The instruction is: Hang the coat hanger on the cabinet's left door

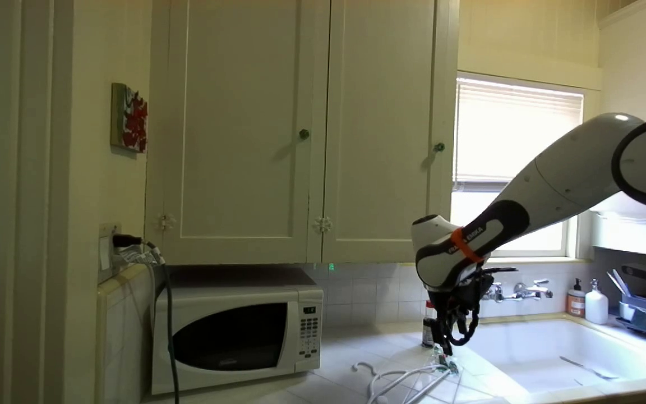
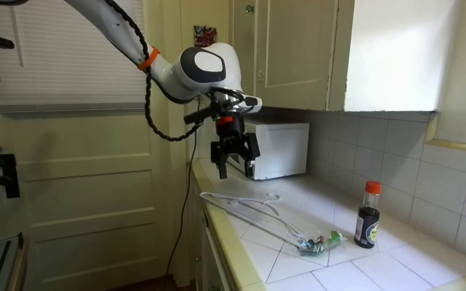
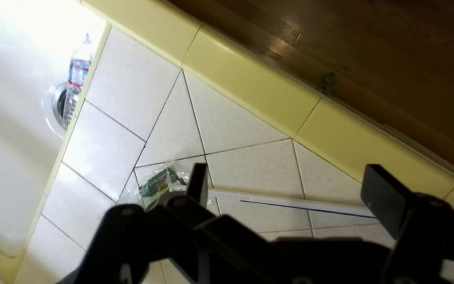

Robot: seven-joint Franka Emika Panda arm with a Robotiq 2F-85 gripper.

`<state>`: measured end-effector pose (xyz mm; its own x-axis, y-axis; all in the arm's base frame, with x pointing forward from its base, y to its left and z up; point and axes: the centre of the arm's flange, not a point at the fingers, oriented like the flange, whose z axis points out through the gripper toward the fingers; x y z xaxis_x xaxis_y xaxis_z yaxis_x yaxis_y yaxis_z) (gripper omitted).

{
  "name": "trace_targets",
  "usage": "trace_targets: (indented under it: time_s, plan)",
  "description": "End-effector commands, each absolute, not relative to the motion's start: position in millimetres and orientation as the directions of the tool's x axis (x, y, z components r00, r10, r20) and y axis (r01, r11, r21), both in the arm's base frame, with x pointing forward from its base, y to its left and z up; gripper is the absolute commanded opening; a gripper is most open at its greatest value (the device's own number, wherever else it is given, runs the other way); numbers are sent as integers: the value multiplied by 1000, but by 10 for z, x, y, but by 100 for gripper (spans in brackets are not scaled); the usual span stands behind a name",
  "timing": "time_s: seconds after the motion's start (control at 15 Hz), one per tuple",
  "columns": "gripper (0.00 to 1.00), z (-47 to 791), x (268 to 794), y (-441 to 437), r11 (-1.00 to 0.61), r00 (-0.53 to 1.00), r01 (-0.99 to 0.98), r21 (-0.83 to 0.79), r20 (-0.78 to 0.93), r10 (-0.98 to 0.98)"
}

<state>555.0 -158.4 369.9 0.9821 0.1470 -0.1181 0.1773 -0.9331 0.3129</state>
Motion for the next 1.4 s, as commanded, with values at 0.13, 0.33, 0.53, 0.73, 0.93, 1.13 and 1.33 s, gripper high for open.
trace_targets:
  time_s: [0.13,0.33,0.53,0.73,0.93,1.13,1.33]
  plan:
    - [100,3202,6107,-2022,-846,883,466,258,-190,429]
    - [100,3035,6448,-1986,-785,805,585,204,-264,532]
    - [100,2997,6252,-1861,-799,809,574,177,-274,520]
    - [100,2942,6423,-1826,-799,788,588,123,-309,532]
    - [100,2887,6426,-1943,-674,705,709,207,-220,674]
    - [100,2771,6487,-2039,-570,617,777,266,-143,774]
    - [100,2663,6515,-2084,-461,504,835,301,-79,860]
